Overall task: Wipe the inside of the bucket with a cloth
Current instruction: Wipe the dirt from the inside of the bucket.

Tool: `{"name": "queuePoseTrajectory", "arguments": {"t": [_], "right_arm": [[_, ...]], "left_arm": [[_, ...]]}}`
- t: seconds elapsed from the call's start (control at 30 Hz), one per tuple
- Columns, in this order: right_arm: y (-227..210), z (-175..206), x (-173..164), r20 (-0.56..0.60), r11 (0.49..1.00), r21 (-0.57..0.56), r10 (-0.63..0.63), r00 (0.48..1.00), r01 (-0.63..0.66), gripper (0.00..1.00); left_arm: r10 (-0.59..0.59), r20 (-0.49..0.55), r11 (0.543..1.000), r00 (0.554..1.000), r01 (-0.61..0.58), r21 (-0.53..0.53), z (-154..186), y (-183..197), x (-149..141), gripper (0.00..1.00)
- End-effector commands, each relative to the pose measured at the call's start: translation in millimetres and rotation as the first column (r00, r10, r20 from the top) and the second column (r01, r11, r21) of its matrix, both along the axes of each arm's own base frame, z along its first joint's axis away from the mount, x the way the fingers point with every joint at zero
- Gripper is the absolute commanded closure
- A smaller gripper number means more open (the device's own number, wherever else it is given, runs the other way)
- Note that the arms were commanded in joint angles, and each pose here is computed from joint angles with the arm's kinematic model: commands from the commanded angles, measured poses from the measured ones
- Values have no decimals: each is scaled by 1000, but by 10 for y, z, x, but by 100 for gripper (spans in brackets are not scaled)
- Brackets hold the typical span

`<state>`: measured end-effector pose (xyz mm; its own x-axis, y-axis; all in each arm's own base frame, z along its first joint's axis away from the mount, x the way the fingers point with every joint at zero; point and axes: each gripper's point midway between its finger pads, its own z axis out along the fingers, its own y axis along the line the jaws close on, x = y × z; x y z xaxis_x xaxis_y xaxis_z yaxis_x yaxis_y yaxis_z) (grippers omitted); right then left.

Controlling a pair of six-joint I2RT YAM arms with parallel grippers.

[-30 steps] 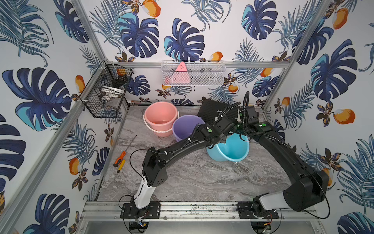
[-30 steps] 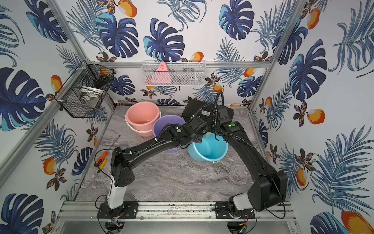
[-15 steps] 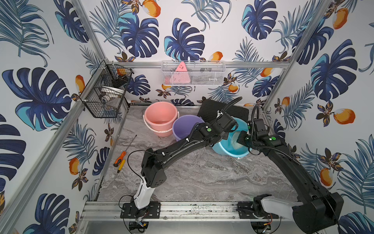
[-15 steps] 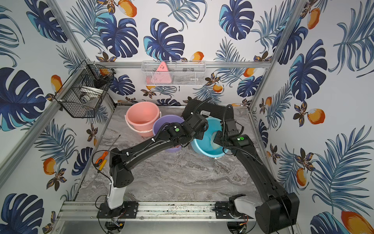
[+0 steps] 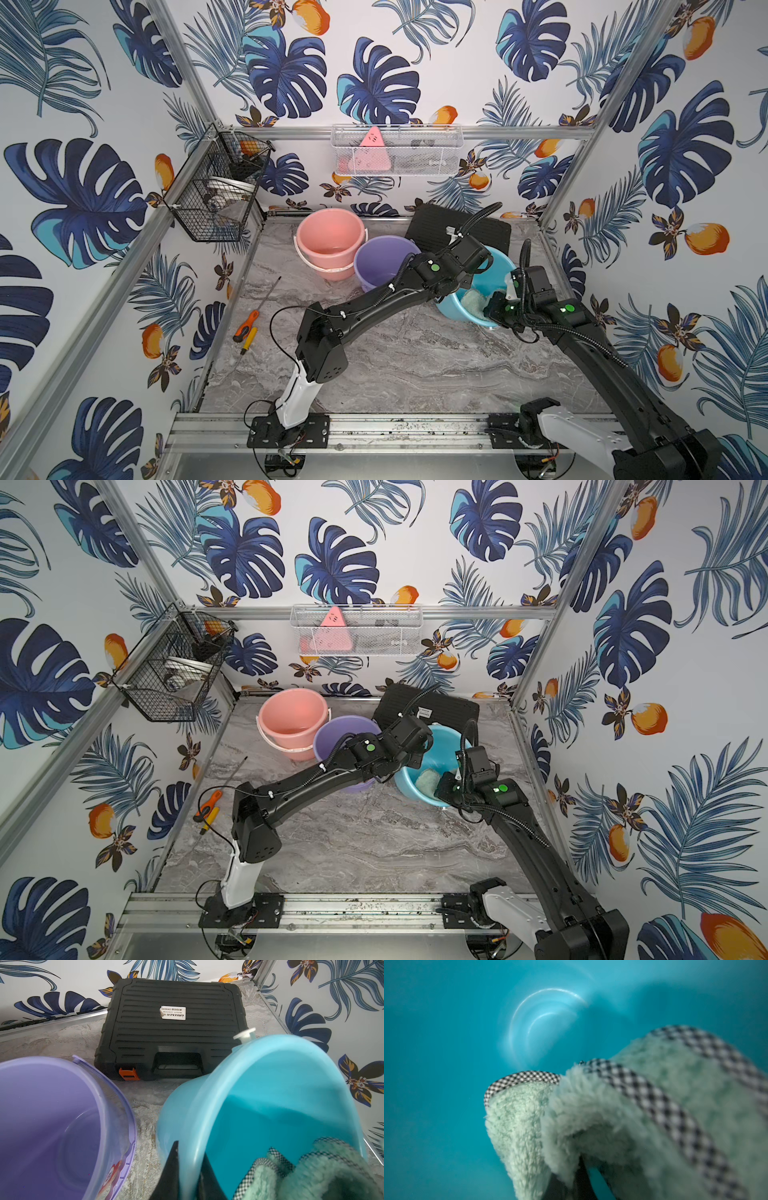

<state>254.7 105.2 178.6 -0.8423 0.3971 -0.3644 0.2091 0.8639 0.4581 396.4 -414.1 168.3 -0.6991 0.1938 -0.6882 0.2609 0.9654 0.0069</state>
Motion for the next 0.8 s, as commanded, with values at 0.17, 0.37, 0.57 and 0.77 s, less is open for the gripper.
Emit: {"name": "queuePoseTrajectory", "arguments": {"t": [0.17, 0.37, 0.57, 0.77], "right_arm": [[457, 260, -394, -41, 950, 261, 190, 981, -173, 100], [248, 358, -778, -57, 966, 222, 152, 987, -136, 100], [4, 708, -935, 27, 984, 172, 51, 998, -55, 100], [-370, 1081, -584, 202, 996, -4, -89, 975, 92, 100]], "left_arm": [[44, 72, 998, 996, -41, -54, 123, -78, 177, 100], [67, 55, 996, 996, -63, -66, 55, -40, 235, 100], [84, 21, 993, 996, -81, -89, -31, 70, 287, 100], [72, 23, 994, 997, -70, -89, 11, 116, 252, 100]]}}
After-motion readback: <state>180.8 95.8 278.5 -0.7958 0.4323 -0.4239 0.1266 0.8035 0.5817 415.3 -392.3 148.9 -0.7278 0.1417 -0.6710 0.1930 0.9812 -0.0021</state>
